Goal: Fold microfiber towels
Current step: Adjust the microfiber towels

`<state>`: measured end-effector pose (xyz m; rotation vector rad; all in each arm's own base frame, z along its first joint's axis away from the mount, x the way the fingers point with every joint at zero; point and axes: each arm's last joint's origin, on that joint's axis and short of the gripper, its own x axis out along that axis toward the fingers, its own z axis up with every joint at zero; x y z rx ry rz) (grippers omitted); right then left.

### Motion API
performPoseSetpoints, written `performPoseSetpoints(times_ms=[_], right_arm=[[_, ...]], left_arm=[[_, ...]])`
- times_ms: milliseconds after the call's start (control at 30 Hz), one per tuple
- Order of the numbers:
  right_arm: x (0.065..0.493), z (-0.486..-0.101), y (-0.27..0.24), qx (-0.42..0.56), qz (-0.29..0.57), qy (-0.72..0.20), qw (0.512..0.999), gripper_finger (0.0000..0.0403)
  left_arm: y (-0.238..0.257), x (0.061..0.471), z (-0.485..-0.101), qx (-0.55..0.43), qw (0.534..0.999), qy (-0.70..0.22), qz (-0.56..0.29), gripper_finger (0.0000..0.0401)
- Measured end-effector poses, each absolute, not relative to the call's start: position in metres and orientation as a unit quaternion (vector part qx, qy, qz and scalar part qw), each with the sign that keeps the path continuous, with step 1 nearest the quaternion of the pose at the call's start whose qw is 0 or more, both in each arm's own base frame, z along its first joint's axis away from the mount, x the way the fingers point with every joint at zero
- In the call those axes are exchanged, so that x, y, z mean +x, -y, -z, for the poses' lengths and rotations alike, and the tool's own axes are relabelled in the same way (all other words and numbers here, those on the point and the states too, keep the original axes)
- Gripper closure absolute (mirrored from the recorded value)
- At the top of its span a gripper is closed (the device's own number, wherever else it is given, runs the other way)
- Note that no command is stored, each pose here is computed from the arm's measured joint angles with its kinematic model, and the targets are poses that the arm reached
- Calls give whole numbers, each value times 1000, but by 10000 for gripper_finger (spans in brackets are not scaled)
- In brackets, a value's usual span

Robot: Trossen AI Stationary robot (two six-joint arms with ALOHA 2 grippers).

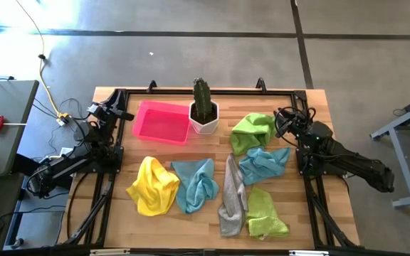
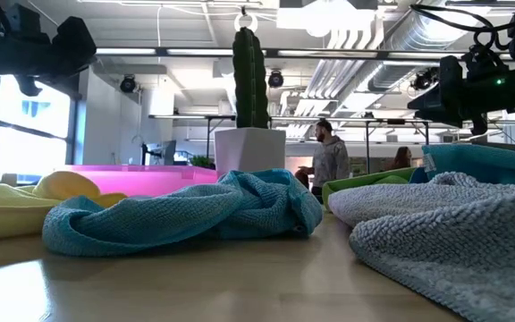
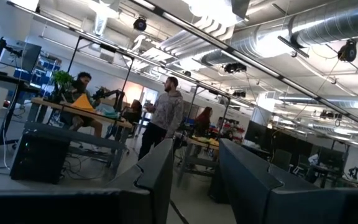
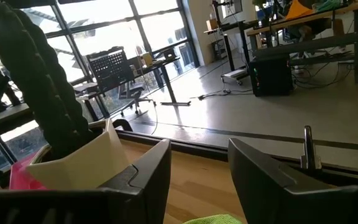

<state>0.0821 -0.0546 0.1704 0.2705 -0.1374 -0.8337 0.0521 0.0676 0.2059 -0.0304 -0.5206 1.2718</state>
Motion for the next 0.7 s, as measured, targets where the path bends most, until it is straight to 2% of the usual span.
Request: performPoseSetpoints(times_ms=[167, 433, 567, 700], right_arm=[[83, -176, 54, 185, 378, 119, 900, 249], [87, -177, 48, 205, 253, 101, 940, 249], [89, -179, 45, 185, 196, 93, 958, 249], [89, -179, 44, 144, 189, 80, 968, 249]], left_arm=[[-68, 52, -206, -14, 773, 240, -587, 282], [-68, 52, -206, -14, 773, 240, -587, 282], [-68, 52, -206, -14, 773, 240, -587, 282], [-68, 52, -206, -14, 773, 240, -587, 282]])
